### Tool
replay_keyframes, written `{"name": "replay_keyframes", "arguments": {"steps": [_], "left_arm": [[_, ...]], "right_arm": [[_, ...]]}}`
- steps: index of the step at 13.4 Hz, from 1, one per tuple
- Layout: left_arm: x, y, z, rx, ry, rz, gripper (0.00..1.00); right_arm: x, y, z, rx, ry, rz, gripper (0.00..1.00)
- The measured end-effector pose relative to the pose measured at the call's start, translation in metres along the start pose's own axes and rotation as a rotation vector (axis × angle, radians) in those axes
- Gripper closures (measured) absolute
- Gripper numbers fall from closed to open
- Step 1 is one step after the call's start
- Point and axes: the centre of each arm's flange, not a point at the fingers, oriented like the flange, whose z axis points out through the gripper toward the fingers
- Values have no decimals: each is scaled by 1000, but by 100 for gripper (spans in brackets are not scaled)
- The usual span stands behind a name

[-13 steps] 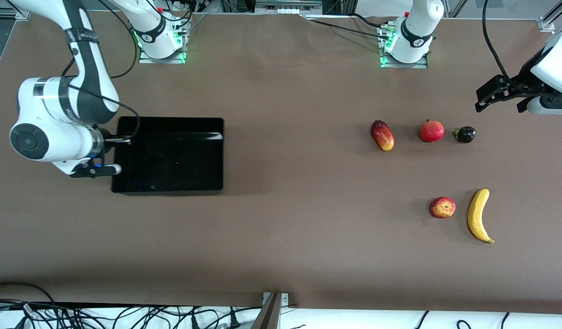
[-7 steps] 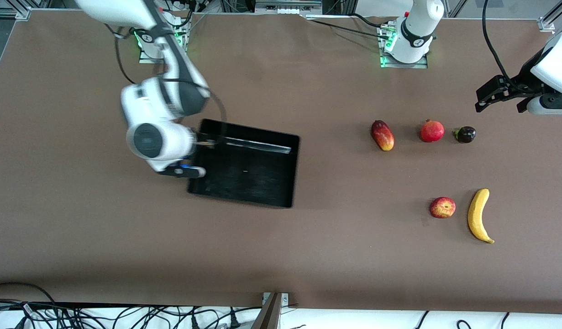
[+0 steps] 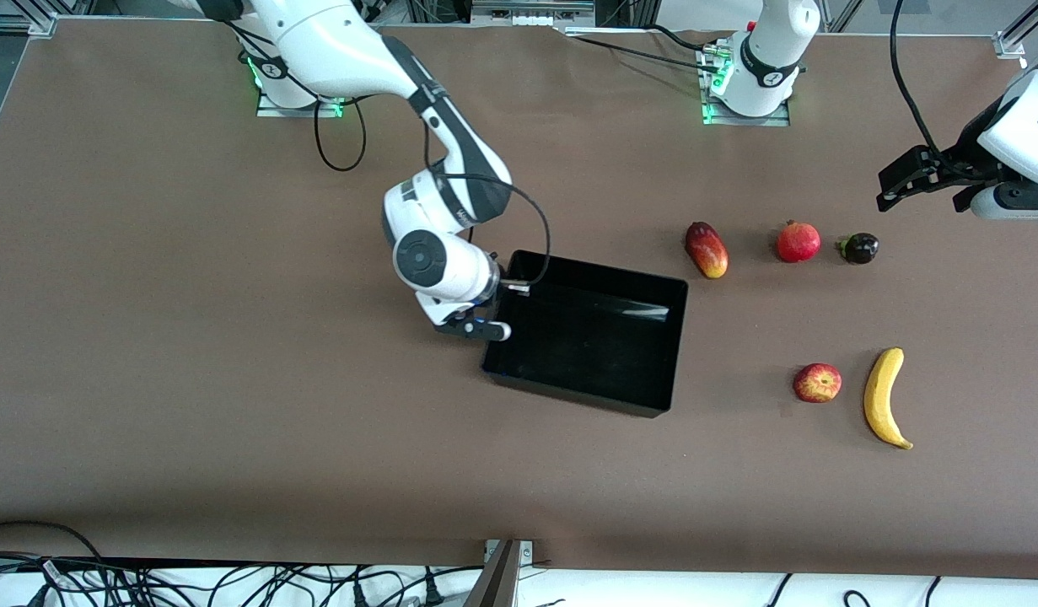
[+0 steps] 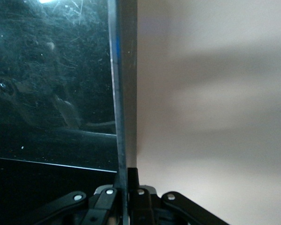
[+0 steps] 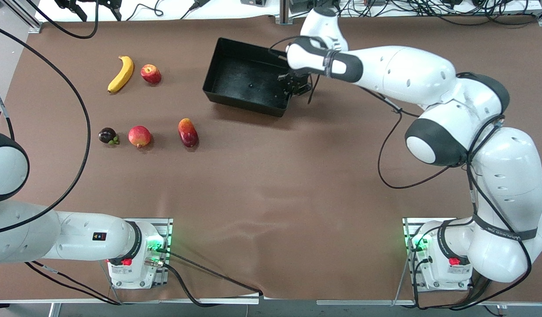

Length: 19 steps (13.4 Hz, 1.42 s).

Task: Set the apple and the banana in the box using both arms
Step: 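Drag the black box with the right gripper toward the fruit, then release the box with the right gripper while the left gripper reaches the apple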

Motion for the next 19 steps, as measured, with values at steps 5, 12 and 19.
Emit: {"name": "replay_keyframes", "arguments": {"steps": [5, 12, 19], "left_arm": [[1, -5, 1, 0, -1, -9, 0], [8, -8, 15, 1, -27, -16, 0], [152, -50, 192, -3, 26, 21, 0]], "right_arm": [[-24, -21, 20, 1, -17, -56, 95], [-22, -19, 19, -33, 4, -138, 66], [-10, -10, -120, -63, -131, -137, 0]]}}
